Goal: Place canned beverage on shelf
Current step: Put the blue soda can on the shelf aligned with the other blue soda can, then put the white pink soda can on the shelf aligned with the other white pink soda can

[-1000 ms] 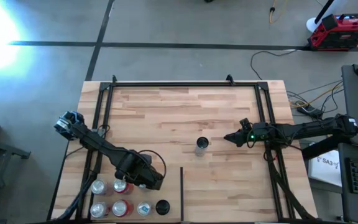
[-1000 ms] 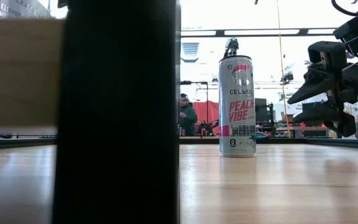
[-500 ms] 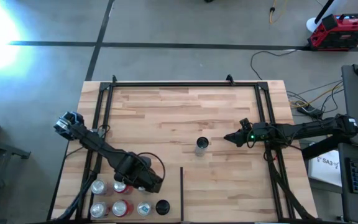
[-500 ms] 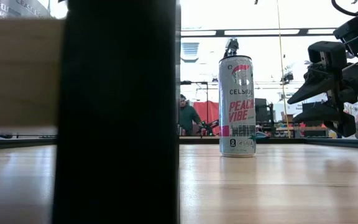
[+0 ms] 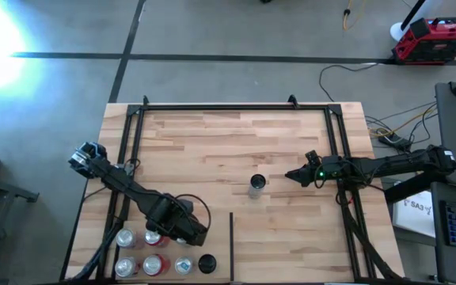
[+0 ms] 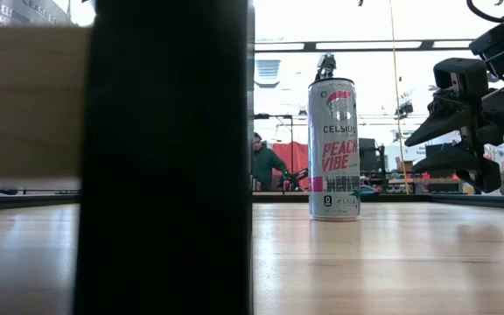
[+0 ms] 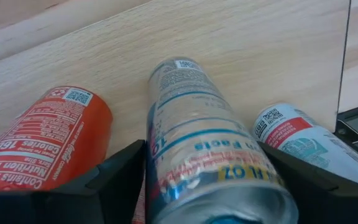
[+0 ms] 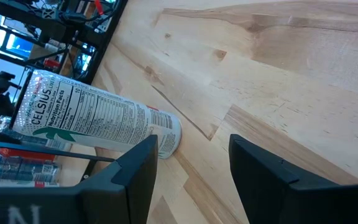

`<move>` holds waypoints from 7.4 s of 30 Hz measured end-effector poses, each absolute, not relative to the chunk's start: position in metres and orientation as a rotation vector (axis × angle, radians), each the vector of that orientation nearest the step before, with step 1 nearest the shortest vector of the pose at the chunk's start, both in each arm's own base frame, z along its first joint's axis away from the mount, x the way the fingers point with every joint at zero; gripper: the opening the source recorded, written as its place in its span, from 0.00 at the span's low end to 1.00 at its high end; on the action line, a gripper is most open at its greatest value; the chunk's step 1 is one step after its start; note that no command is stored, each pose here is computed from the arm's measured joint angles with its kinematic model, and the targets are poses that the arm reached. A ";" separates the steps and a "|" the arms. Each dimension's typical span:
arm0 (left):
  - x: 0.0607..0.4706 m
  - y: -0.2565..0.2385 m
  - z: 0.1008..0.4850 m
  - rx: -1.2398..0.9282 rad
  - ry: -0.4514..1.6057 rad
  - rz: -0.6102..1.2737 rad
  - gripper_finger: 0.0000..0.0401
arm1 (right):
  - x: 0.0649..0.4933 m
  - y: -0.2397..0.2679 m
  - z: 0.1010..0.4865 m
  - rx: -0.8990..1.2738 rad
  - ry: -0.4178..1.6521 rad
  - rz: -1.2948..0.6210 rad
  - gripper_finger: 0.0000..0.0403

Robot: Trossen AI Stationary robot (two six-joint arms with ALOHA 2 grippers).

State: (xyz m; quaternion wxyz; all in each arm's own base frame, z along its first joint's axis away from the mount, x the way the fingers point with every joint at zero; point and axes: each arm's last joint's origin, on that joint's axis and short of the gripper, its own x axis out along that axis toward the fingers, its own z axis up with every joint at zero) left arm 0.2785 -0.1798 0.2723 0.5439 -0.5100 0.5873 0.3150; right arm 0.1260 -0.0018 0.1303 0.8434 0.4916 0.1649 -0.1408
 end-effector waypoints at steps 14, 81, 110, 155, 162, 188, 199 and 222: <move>0.276 -0.176 0.302 -1.155 1.335 0.767 0.85 | 0.126 -0.002 0.130 1.038 0.348 -0.297 0.45; 0.413 -0.075 0.271 -0.111 0.328 0.230 0.88 | 0.126 -0.002 0.130 1.038 0.349 -0.297 0.45; 0.397 -0.036 0.203 -0.045 0.119 -0.018 0.88 | 0.126 -0.002 0.130 1.038 0.348 -0.297 0.45; 0.403 -0.012 0.161 -0.179 0.212 -0.150 0.58 | 0.126 -0.002 0.130 1.037 0.348 -0.298 0.45; 0.383 -0.011 0.182 -0.083 0.227 -0.147 0.58 | 0.126 -0.002 0.130 1.038 0.348 -0.298 0.45; 0.237 -0.035 0.163 -0.087 0.128 -0.205 0.62 | 0.126 -0.002 0.130 1.037 0.349 -0.297 0.45; 0.244 -0.038 0.158 -0.086 0.186 -0.226 0.63 | 0.126 -0.002 0.130 1.037 0.349 -0.298 0.45; 0.243 -0.046 0.162 -0.269 0.171 -0.168 0.95 | 0.126 -0.002 0.130 1.037 0.349 -0.297 0.45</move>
